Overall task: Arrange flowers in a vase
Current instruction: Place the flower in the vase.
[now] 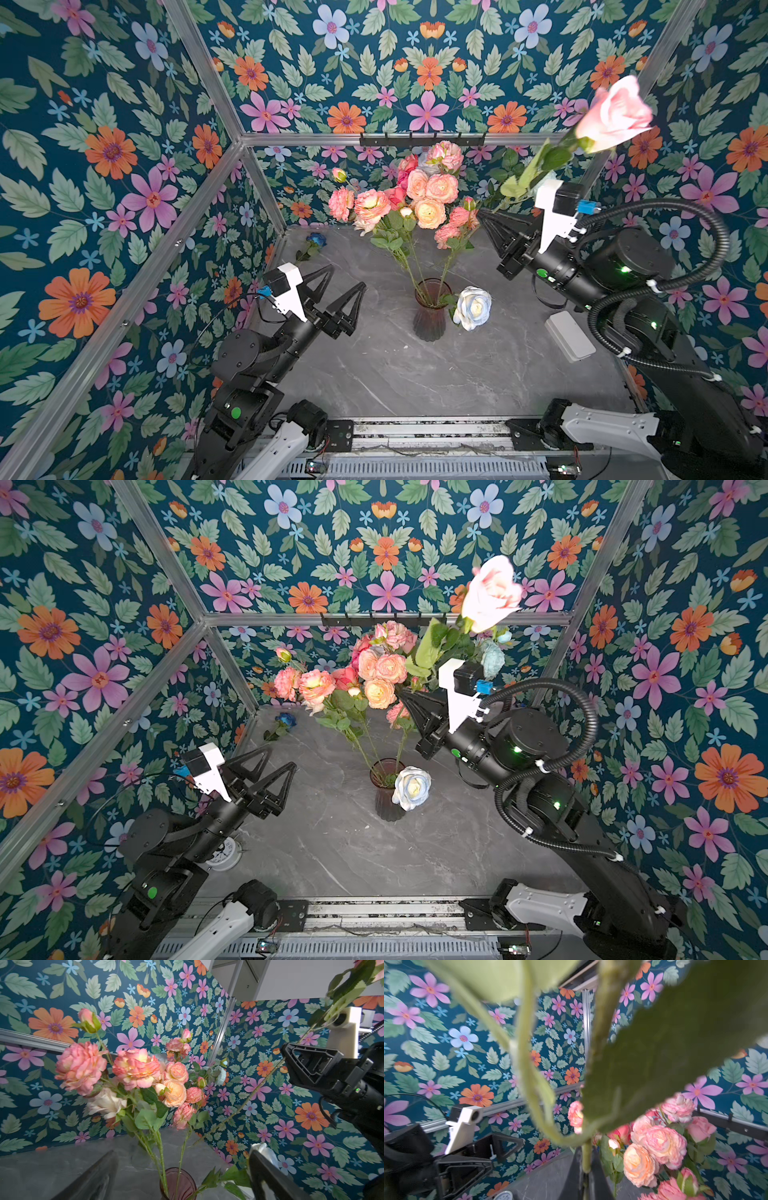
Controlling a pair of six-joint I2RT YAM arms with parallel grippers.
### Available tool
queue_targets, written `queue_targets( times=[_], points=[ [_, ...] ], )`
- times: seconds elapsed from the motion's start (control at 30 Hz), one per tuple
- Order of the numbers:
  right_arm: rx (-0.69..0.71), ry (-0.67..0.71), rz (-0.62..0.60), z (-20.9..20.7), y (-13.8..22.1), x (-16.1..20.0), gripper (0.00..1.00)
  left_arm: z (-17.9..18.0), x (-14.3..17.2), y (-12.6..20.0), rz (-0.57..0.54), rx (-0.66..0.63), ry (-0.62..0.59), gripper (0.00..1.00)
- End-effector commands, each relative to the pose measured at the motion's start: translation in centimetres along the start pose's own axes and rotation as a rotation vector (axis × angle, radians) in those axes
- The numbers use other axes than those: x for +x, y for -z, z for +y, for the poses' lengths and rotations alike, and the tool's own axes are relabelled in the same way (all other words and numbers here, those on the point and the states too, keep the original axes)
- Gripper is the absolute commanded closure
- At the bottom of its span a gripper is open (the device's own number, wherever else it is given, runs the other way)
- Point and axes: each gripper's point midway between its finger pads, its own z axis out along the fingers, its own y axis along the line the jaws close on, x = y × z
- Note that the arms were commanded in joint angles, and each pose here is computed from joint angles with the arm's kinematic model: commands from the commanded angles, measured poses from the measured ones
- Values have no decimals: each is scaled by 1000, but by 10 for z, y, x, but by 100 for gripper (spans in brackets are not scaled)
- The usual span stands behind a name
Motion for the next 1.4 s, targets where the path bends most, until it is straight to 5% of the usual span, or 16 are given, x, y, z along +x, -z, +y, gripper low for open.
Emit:
queue_targets(
  times=[0.0,0.6,0.8,0.9,1.13,1.37],
  points=[
    [56,35,2,-15,-7,10,100,23,3,6,-21,-119,6,1],
    [102,-85,263,-40,-23,133,100,35,23,4,42,-173,1,1],
    [142,-123,317,-46,-14,159,53,40,23,5,45,-201,3,1],
    [175,-130,323,-50,-3,162,39,43,24,4,52,-220,8,1],
    [247,-157,334,-58,28,162,21,68,36,-3,104,-355,22,1],
    [385,-144,235,-77,70,138,16,110,64,-21,253,-590,-15,1]
  ],
)
